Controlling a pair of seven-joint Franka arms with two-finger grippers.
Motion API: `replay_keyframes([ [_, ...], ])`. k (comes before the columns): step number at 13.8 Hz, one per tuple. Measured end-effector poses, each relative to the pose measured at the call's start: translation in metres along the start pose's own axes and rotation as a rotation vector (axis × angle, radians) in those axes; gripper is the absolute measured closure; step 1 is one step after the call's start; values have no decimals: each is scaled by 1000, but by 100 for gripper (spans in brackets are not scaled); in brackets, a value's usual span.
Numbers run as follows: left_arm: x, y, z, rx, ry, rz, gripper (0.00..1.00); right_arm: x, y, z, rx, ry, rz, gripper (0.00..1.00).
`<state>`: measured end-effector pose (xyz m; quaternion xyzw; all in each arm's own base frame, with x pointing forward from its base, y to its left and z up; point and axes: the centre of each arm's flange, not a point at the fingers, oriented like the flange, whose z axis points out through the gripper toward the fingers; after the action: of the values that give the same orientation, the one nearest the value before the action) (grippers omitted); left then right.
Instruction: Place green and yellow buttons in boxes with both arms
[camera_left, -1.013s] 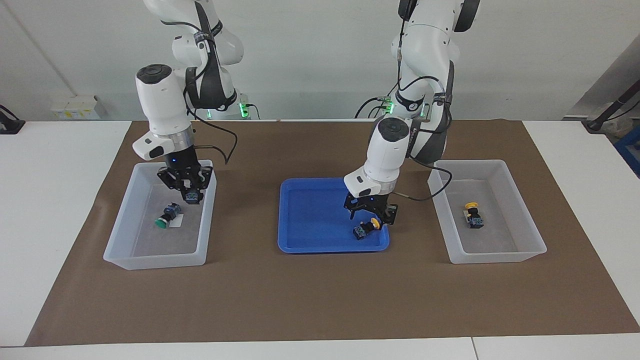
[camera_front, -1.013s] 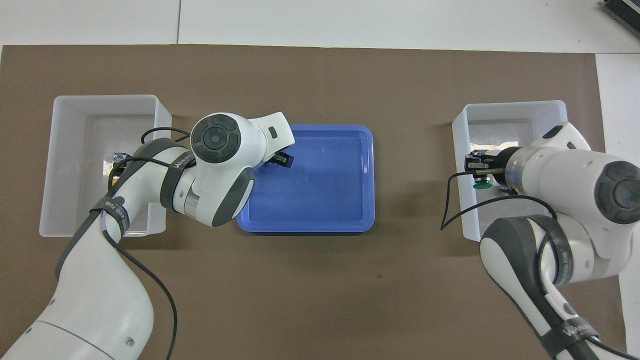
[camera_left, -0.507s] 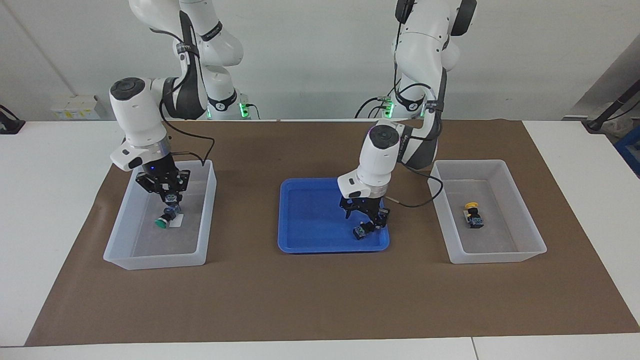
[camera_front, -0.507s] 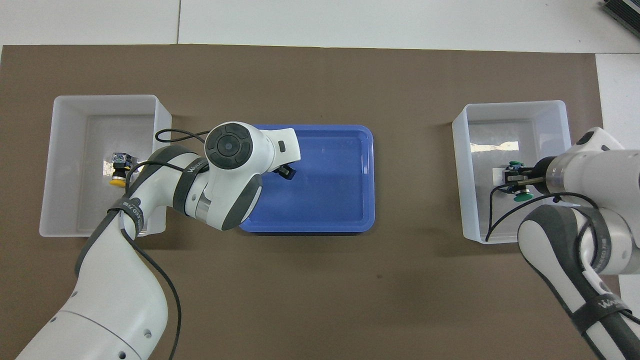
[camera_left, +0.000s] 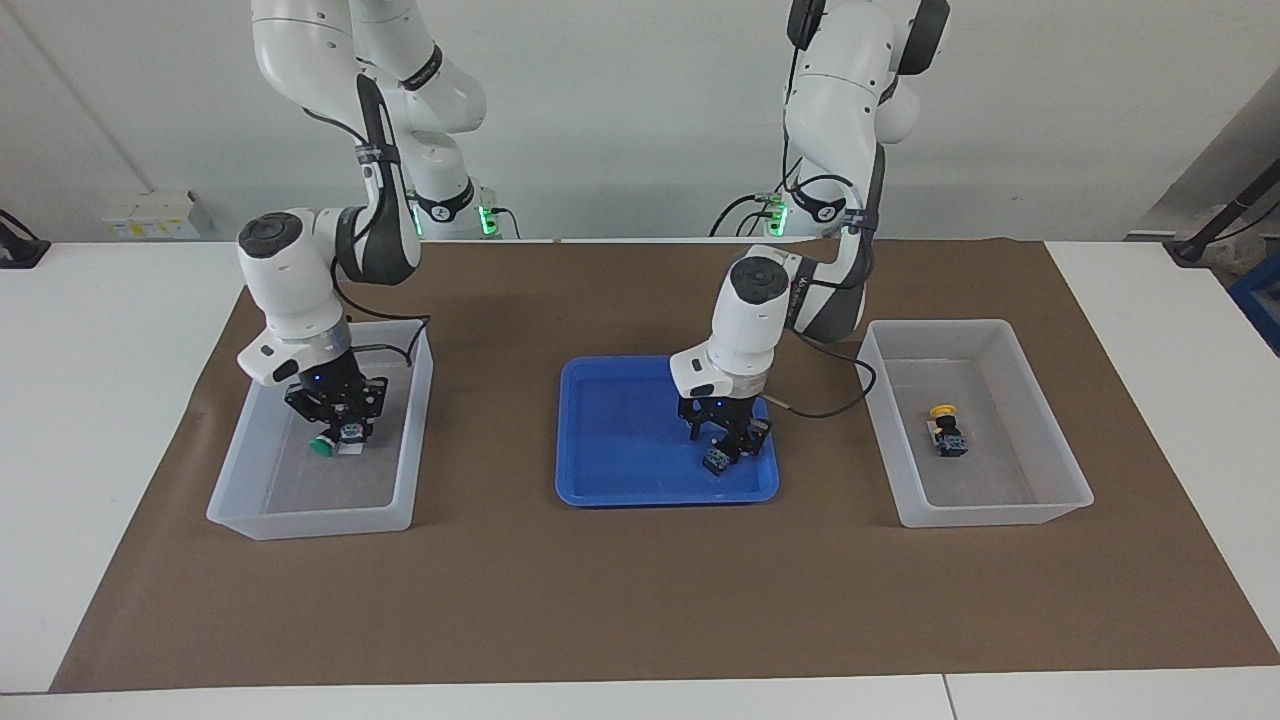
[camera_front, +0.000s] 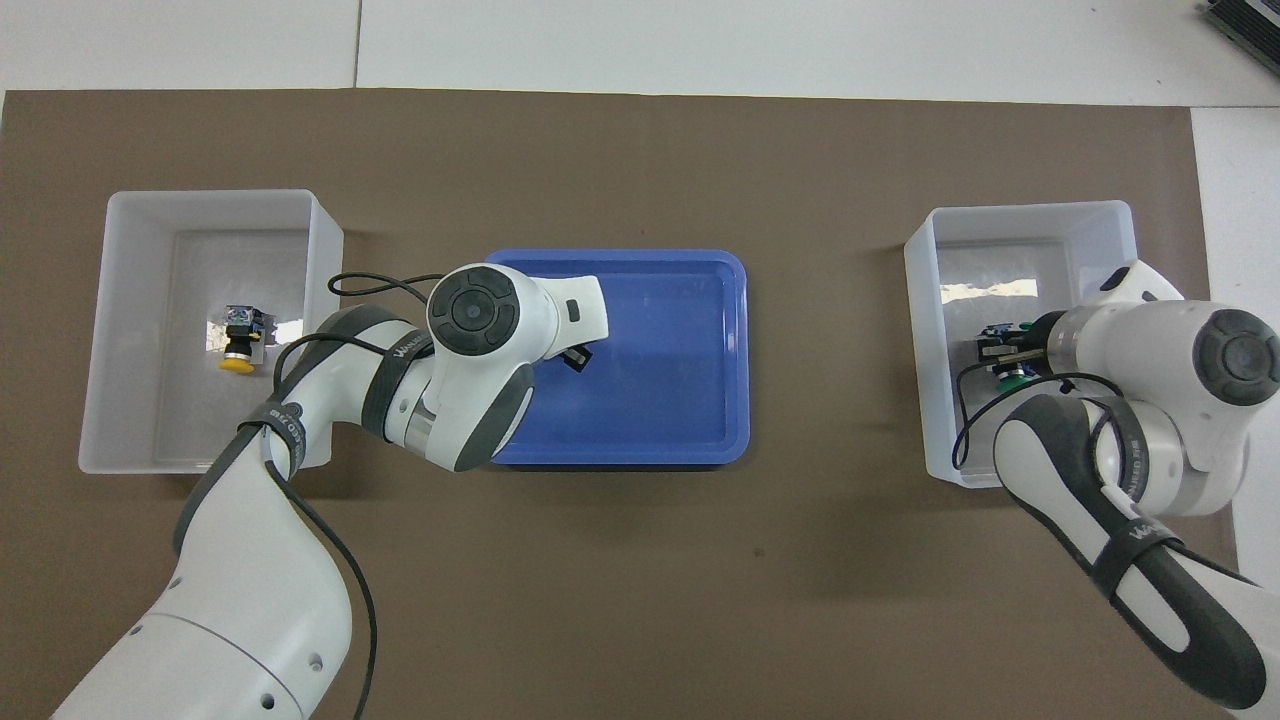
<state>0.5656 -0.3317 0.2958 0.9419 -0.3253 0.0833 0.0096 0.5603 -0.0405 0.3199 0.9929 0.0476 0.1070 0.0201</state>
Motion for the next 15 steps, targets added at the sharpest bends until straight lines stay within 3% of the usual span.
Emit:
replay_keyframes([
  [1,0,1,-2,-1,2,2,53,0,0,0,0,0,0,60],
  [3,0,1,-1,-1,-4,2,59,0,0,0,0,0,0,55],
  [8,1,-5,-10,-2,-74,-34,59,16,6,-21,-9,33,6,0],
  [12,20,-41,-81,10,-122,-131,59,42,23,-95,-17,-15,51,0],
  [15,-2,-120,-152,-14,-114,-287,59,58,19,-160,-18,-57,124,0],
])
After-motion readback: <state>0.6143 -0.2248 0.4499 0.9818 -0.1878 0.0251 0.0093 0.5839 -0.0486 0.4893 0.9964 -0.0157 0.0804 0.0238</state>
